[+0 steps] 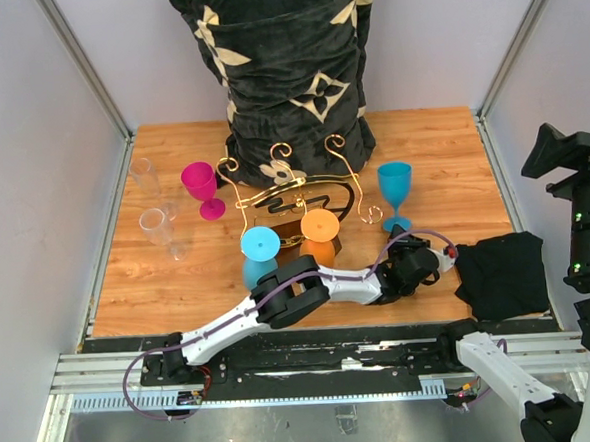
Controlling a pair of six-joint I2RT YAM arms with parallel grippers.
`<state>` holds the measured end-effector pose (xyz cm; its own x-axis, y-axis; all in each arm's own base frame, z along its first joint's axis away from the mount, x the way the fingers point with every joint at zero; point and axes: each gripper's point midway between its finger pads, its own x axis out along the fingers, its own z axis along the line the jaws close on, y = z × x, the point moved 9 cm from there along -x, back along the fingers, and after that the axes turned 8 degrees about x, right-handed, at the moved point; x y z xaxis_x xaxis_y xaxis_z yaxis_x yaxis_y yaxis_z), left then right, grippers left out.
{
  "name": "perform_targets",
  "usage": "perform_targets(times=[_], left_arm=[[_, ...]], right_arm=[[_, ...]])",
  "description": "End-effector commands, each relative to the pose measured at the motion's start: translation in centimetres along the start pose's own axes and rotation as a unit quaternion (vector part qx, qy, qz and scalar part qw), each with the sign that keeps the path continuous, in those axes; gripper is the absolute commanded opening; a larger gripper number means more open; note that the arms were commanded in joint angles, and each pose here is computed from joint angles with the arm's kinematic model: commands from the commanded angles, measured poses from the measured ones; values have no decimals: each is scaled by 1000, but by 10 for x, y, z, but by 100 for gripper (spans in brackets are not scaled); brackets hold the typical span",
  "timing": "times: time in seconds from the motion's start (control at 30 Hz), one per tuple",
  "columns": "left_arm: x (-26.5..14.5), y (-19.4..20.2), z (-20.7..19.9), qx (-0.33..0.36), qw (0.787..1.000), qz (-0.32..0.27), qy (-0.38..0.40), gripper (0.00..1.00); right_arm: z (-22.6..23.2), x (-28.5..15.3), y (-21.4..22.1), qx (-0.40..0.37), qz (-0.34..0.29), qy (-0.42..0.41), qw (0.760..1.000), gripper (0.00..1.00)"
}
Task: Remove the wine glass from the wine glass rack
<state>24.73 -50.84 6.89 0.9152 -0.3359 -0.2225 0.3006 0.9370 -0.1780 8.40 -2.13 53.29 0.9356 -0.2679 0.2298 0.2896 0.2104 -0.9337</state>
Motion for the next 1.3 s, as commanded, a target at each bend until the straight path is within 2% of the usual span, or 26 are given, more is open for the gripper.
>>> perform_targets(times=[0.0,0.1,0.27,0.37,0.57,0.8,0.93,1.2,1.27], left_arm=[[10,24,-21,14,999,41,5,1],[16,36,-30,14,998,58,28,0],[14,36,-34,5,997,54,63,4],[14,34,-36,-5,996,46,81,12],[12,33,-46,-8,995,43,93,21],[6,26,-47,-17,994,37,99,39],[-3,14,-44,-23,993,14,112,47],[-21,-7,-34,-59,985,-33,158,73],[-27,-12,-31,-63,983,-42,166,77]], right_arm=[[2,-2,-1,9,-7,-15,1000,84],[2,-2,-2,8,-8,-17,1000,84],[2,-3,-2,10,-11,-18,1000,84],[3,-2,-1,9,-10,-18,1000,84],[3,0,0,7,-9,-18,1000,84],[4,0,-1,7,-8,-21,1000,84],[4,1,0,7,-7,-22,1000,83],[5,3,2,7,-4,-22,1000,83],[6,4,2,6,-3,-22,1000,83]])
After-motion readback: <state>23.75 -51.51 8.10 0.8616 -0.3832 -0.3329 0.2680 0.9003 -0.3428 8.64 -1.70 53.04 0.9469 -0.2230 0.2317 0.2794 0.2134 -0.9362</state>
